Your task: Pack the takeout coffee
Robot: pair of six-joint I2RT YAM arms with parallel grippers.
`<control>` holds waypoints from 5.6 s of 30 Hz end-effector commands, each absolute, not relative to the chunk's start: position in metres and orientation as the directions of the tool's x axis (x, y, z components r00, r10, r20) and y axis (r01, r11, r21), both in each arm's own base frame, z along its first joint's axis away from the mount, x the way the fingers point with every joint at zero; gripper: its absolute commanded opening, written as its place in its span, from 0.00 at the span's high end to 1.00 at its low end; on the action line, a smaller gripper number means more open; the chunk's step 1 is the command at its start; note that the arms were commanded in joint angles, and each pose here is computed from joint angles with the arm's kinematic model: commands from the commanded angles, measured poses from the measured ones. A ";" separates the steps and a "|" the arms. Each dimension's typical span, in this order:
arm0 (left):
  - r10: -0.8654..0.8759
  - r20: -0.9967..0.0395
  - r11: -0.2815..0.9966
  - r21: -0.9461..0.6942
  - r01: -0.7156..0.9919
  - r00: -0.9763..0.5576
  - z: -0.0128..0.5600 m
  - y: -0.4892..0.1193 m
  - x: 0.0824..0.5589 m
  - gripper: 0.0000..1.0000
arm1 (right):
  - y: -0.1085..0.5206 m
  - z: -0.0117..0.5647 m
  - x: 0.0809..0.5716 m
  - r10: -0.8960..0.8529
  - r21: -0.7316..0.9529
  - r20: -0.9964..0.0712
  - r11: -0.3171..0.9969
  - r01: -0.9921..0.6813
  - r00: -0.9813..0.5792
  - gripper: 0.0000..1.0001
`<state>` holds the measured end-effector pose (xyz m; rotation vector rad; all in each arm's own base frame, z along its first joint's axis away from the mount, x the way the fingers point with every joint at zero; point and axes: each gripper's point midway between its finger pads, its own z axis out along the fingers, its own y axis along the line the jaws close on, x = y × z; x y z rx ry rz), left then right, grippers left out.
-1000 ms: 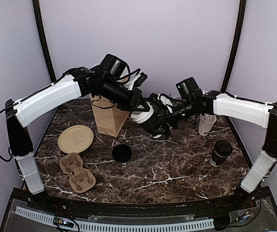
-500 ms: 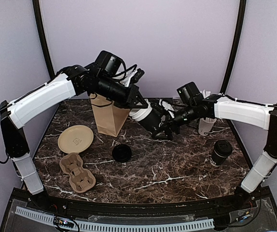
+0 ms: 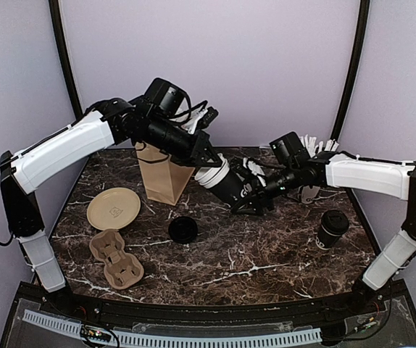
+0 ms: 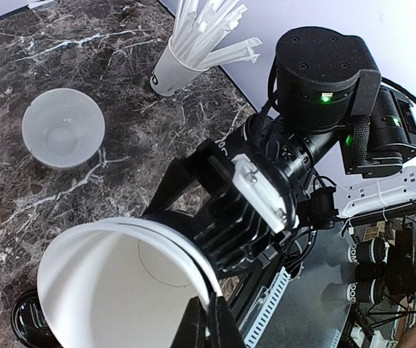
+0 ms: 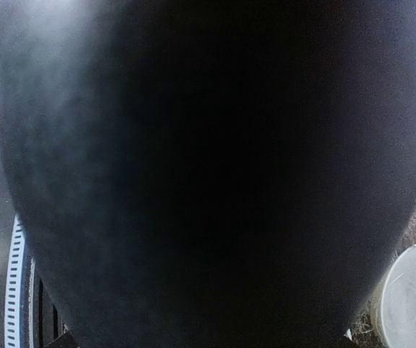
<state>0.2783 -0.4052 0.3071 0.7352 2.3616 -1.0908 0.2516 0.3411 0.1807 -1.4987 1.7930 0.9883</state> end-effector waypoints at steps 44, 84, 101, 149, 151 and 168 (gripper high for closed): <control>0.684 -0.614 0.467 -0.047 0.883 -0.394 0.273 -0.390 0.174 1.00 | 0.256 0.260 0.306 -0.348 0.140 -0.911 0.248 -0.958 -0.223 0.44; 0.622 -0.779 0.332 0.170 0.928 -0.079 0.303 -0.465 0.150 0.46 | 0.250 0.244 0.309 -0.341 0.133 -0.913 0.267 -0.955 -0.223 0.44; 0.305 -0.931 0.343 -0.088 0.935 -0.200 0.386 -0.454 0.258 0.32 | 0.268 0.254 0.269 -0.376 0.170 -0.898 0.184 -0.968 -0.229 0.44; 0.468 -0.839 0.444 -0.047 0.895 -0.277 0.333 -0.445 0.304 1.00 | 0.251 0.235 0.280 -0.492 0.029 -0.856 0.265 -0.964 -0.161 0.05; 0.505 -0.809 0.533 0.020 0.846 -0.300 0.323 -0.428 0.323 1.00 | 0.243 0.230 0.277 -0.507 0.024 -0.845 0.280 -0.960 -0.168 0.05; 0.589 -0.607 0.727 0.109 0.677 -0.534 0.192 -0.384 0.432 1.00 | 0.234 0.214 0.249 -0.475 0.062 -0.862 0.249 -0.966 -0.178 0.09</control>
